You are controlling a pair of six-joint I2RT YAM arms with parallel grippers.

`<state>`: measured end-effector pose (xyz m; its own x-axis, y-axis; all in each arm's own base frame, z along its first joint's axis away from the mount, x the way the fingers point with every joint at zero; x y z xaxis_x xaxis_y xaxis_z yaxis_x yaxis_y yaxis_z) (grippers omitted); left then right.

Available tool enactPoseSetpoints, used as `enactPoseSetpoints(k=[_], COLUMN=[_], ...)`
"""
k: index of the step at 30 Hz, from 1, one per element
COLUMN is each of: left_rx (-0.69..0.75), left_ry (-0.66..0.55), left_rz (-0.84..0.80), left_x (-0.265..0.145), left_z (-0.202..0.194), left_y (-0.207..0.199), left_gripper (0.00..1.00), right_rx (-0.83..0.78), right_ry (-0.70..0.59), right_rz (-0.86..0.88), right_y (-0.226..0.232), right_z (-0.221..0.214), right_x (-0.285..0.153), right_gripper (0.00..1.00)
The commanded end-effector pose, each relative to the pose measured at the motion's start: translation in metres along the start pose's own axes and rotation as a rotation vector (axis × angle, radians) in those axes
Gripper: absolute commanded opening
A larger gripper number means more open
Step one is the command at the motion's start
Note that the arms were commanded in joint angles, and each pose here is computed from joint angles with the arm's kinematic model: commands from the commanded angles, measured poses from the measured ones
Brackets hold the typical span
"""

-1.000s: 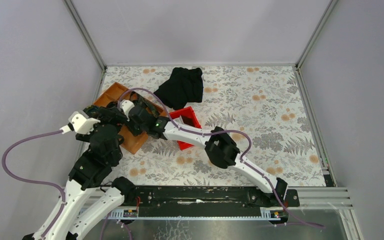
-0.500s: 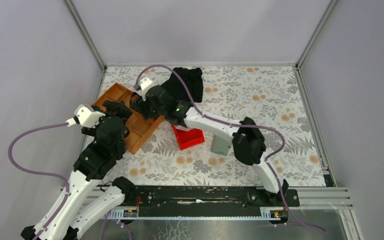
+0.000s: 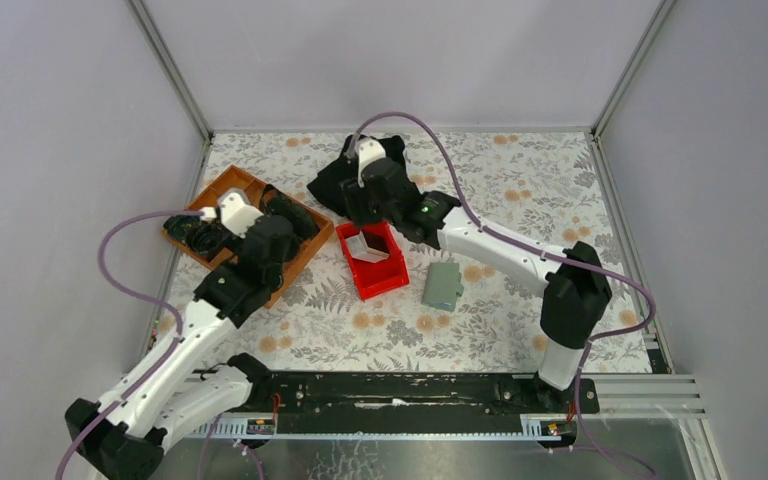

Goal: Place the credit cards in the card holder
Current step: Pick up the credit card from the storage box.

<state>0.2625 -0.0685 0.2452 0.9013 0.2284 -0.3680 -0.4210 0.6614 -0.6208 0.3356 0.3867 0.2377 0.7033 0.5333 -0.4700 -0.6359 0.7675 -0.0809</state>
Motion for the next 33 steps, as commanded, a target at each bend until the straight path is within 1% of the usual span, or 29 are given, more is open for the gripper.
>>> enactPoseSetpoints(k=[1,3,7,13,22,33], left_rx=[-0.009,0.001,-0.020,-0.033,-0.036,-0.027], left_ry=[0.195,0.258,0.351,0.423,0.455,0.459], left_rz=[-0.113,-0.103,-0.105,-0.081,-0.065,-0.036], left_x=[0.008,0.013,0.018,0.025,0.029,0.033], left_z=[-0.049,-0.069,-0.096,-0.120,-0.133,-0.140], left_y=[-0.019,-0.015,-0.010,-0.003,0.004,0.014], left_gripper=[1.00,1.00,1.00,1.00,1.00,0.98], right_rx=[0.014,0.011,0.031,0.040,0.094,0.201], right_ry=[0.096,0.131,0.191,0.254,0.313,0.332], right_rz=[-0.011,-0.012,0.021,0.070,0.130,0.217], right_y=[-0.004,-0.004,-0.002,0.003,0.010,0.009], right_z=[-0.035,-0.048,-0.069,-0.086,-0.102,-0.112], right_x=[-0.009,-0.008,-0.004,0.010,0.028,0.047], right_gripper=[0.65,0.65,0.65,0.64,0.64,0.62])
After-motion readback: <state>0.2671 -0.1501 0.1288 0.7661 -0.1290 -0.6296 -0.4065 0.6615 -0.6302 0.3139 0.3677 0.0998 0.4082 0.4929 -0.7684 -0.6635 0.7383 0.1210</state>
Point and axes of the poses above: each gripper's point midway between its finger pads, its own x axis out along the fingers, its own y axis along the line the jaws close on, z = x × y, the point moved 2 cm from there along -x, back along the fingers, and after that the axes turned 10 degrees about -x, right-handed, at the moved point
